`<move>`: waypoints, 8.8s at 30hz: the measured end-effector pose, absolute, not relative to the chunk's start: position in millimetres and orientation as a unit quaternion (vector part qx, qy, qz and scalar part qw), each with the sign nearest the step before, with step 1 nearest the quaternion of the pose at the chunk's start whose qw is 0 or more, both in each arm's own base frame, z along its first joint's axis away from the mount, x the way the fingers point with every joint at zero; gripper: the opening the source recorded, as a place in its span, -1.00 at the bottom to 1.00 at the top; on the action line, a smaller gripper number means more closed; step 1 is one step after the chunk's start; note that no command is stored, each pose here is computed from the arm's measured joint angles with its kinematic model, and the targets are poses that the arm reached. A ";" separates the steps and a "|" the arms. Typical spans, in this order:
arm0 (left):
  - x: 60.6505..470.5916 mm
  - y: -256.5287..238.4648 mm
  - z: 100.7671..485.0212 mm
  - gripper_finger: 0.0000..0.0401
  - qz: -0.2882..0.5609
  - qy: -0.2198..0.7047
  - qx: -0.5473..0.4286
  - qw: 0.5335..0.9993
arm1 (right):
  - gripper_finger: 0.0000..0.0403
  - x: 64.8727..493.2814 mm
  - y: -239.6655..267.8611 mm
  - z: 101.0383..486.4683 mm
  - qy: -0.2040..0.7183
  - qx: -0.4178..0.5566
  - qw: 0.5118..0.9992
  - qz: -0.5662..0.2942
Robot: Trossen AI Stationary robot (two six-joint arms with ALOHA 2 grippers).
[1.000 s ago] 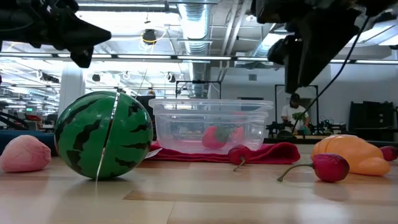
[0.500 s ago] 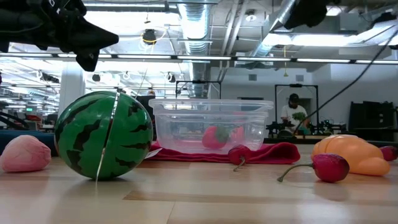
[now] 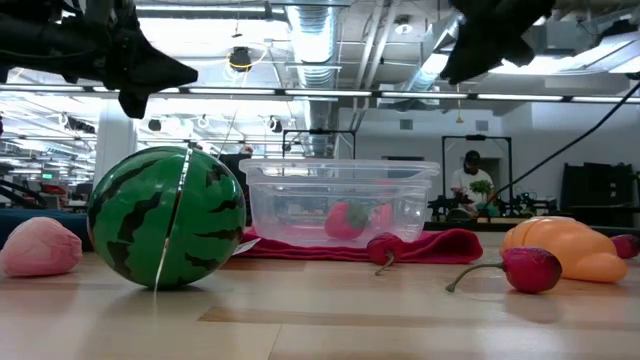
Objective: Pick and placing Produce into tupperware
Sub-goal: Put the apple in the transparent bin, then put the cherry in the transparent bin
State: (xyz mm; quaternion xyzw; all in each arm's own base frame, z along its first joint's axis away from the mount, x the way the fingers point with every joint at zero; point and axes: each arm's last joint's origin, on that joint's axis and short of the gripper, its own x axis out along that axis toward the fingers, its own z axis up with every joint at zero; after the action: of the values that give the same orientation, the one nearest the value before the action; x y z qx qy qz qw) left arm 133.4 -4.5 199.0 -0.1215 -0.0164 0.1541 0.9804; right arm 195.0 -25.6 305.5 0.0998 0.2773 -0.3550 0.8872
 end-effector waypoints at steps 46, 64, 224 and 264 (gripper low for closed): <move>132.3 -3.2 188.1 -1.00 0.181 0.037 -0.101 0.978 | 0.87 334.1 -282.9 229.2 0.543 0.336 0.664 -0.390; 132.0 -3.3 185.8 -1.00 0.182 0.046 -0.112 0.976 | 0.87 329.6 -302.6 206.0 0.532 0.384 0.646 -0.389; 131.6 -6.2 178.9 -1.00 0.136 0.085 -0.145 0.976 | 0.50 441.1 72.7 231.4 0.710 0.117 0.691 -0.066; 131.6 -6.2 178.8 -1.00 0.136 0.085 -0.145 0.976 | 0.98 438.1 39.9 217.7 0.727 0.079 0.675 -0.096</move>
State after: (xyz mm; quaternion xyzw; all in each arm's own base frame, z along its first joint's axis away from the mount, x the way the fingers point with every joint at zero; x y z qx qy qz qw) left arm 131.6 -6.2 178.8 -0.1448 0.0855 0.1357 0.9764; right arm 438.1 39.9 217.7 0.0794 0.7274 -0.0957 0.6749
